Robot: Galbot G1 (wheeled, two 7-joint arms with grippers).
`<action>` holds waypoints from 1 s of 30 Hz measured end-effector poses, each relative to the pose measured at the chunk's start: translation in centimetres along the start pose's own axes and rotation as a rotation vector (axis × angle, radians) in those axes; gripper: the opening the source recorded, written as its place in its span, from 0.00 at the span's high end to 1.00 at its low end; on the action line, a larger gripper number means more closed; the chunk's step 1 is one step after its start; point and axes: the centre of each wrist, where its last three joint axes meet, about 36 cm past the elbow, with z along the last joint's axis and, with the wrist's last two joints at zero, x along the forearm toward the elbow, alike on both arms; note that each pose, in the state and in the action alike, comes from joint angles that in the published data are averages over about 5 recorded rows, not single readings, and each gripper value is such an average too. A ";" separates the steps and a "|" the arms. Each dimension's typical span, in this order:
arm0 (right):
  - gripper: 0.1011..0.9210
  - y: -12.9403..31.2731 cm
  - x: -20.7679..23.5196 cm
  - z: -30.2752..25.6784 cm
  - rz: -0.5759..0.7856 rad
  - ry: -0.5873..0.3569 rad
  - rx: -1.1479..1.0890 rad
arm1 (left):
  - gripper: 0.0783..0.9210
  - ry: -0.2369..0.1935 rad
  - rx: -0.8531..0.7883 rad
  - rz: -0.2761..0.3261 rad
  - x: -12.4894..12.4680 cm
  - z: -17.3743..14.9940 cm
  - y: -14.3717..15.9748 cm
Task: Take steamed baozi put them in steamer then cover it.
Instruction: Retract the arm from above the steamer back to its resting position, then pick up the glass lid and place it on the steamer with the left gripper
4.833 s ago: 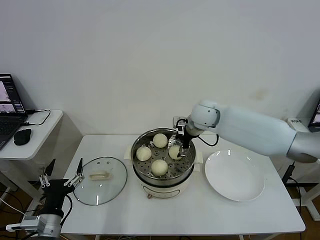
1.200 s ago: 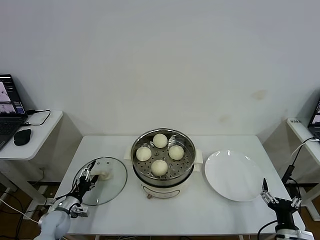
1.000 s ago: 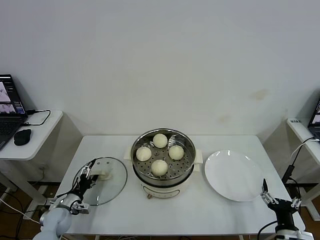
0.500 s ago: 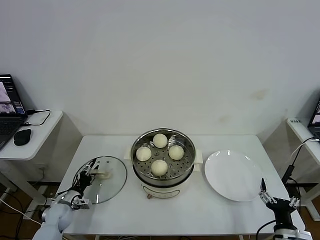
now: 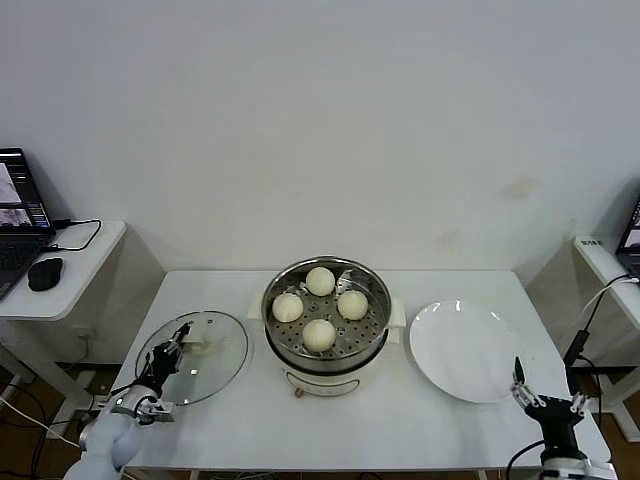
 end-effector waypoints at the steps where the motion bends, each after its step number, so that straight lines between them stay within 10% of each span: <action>1: 0.12 0.0 0.0 0.0 -0.004 0.000 0.003 | 0.92 0.003 0.000 -0.008 0.2 0.1 0.2; 19: 0.12 1.0 0.3 -0.5 -0.077 -0.005 0.038 | 0.92 0.141 -0.074 -0.162 4.0 0.9 11.5; 30: 0.12 2.2 0.4 0.0 -0.094 -0.004 0.055 | 0.92 0.093 -0.100 -0.209 3.7 -4.2 19.5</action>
